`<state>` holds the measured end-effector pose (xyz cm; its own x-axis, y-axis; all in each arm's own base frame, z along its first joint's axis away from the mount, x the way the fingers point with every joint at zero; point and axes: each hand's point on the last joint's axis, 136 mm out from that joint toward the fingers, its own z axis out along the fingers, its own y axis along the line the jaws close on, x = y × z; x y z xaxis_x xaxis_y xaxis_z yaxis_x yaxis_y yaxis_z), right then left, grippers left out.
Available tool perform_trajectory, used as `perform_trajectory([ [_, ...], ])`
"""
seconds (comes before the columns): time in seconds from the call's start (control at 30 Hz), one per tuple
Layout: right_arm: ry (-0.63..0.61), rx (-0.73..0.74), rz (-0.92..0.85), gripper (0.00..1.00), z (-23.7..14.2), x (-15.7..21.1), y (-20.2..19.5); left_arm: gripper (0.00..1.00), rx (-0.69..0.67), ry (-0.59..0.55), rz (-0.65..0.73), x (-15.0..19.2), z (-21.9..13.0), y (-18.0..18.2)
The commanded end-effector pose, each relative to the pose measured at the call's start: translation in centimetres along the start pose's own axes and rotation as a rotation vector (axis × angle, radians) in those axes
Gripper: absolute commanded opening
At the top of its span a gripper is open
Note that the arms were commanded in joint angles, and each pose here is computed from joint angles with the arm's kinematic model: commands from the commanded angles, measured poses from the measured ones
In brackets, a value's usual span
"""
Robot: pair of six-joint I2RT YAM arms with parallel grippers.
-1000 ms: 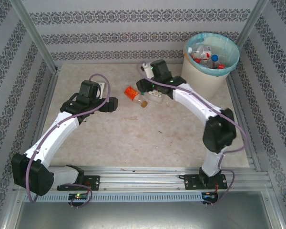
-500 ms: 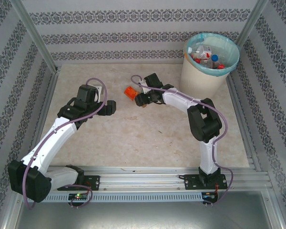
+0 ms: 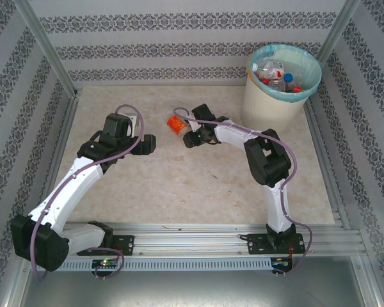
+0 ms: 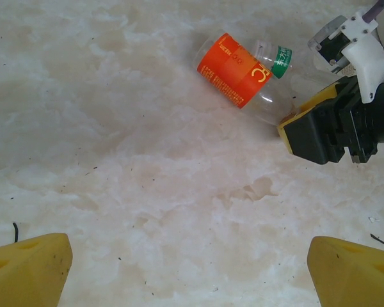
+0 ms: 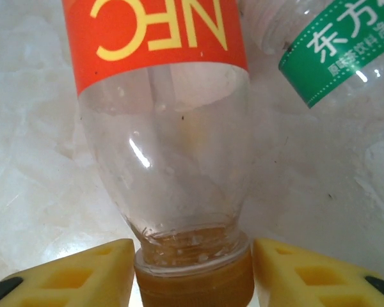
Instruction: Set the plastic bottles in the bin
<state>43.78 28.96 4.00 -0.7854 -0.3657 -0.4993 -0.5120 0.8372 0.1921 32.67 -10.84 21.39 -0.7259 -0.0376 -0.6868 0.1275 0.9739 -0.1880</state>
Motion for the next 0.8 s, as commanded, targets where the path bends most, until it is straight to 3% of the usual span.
perform_trajectory([
  [0.0, -0.005, -0.013, -0.028, 0.50, -0.3, -0.7, 0.8, 0.95, -0.005, -0.032, -0.020, -0.6, -1.0, 0.1],
  [0.2, -0.022, -0.043, -0.024, 0.38, -2.1, -0.9, 1.8, 0.95, 0.008, -0.084, -0.033, -1.6, -2.5, -0.2],
  [0.43, -0.119, -0.205, -0.060, 0.28, -7.2, -2.6, 6.4, 1.00, 0.105, -0.201, -0.107, -4.0, -4.6, -1.6],
  [0.77, -0.291, -0.496, -0.075, 0.22, -15.6, -5.7, 12.7, 1.00, 0.235, -0.334, -0.432, -7.5, -6.0, -0.3],
])
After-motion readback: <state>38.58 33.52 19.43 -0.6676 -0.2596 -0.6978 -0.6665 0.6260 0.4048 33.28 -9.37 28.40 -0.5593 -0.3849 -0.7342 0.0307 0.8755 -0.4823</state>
